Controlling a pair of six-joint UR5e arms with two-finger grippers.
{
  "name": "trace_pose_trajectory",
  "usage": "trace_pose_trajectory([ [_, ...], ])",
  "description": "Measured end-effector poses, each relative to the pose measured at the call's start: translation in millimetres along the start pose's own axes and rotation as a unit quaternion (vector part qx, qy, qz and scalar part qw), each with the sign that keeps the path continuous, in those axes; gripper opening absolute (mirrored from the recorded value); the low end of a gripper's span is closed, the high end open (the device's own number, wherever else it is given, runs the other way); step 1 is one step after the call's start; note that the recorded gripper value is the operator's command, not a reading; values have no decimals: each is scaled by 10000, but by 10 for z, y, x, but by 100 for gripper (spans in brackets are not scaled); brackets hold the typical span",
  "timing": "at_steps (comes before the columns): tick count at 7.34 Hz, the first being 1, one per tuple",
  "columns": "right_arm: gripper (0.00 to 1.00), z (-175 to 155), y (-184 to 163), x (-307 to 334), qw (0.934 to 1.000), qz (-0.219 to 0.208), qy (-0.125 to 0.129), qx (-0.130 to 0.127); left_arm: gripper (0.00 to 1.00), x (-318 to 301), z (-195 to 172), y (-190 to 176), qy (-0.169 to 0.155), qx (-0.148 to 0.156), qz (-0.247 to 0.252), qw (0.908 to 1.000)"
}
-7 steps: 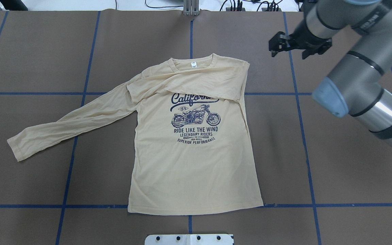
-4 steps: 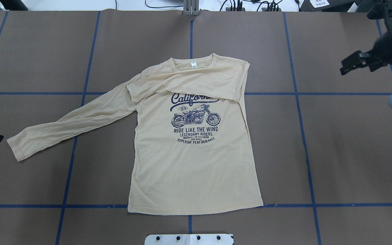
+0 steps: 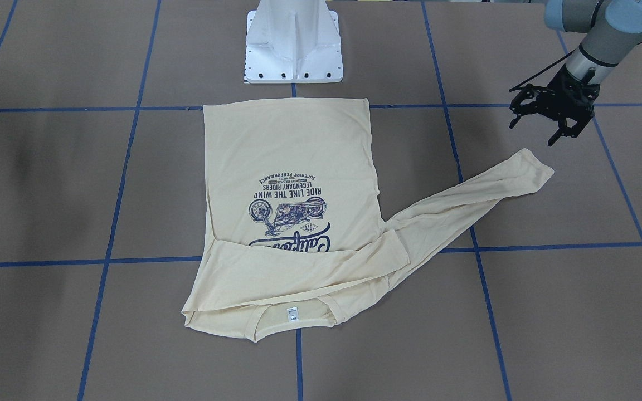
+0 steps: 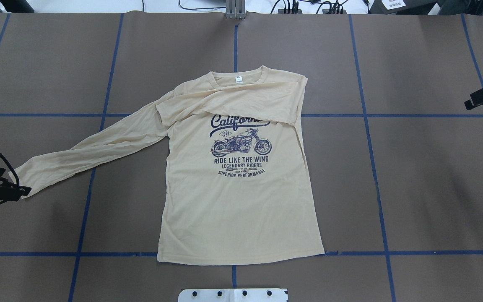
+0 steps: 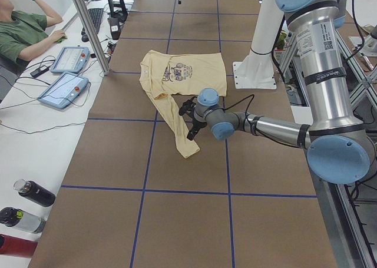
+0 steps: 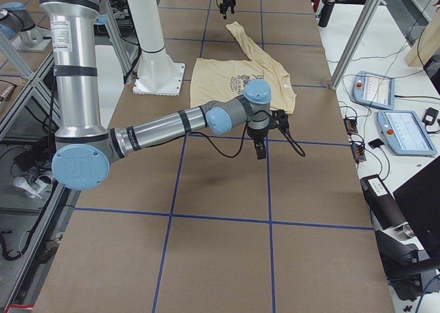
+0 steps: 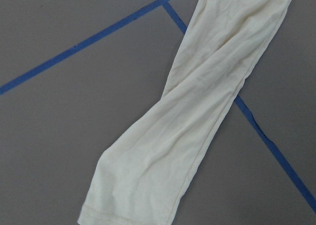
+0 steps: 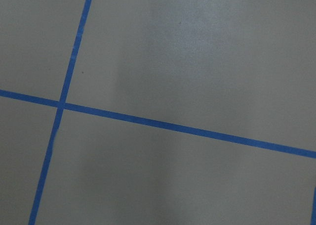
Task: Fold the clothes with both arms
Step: 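Lower the left gripper onto the sleeve cuff nearest it and grasp it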
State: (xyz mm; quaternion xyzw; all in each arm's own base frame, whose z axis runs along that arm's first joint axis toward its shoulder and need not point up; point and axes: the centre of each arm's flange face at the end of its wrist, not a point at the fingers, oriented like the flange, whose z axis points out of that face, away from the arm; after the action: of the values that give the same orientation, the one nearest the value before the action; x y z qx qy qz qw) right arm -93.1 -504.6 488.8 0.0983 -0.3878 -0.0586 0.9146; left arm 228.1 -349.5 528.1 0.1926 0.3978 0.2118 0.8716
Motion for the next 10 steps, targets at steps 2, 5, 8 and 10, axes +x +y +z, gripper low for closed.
trace_pose_trajectory([
  [2,100,1,6,10,10000,4,1,4,92,-41,168,70,-241,-55,6,9997],
  [5,100,-1,9,11,10000,6,2,5,91,-116,328,143,-394,-159,15,9991],
  [8,100,-5,15,10,10000,5,2,7,78,-185,521,143,-459,-251,-1,9986],
  [10,100,0,18,15,10000,7,2,5,73,-188,555,146,-461,-273,3,9986],
])
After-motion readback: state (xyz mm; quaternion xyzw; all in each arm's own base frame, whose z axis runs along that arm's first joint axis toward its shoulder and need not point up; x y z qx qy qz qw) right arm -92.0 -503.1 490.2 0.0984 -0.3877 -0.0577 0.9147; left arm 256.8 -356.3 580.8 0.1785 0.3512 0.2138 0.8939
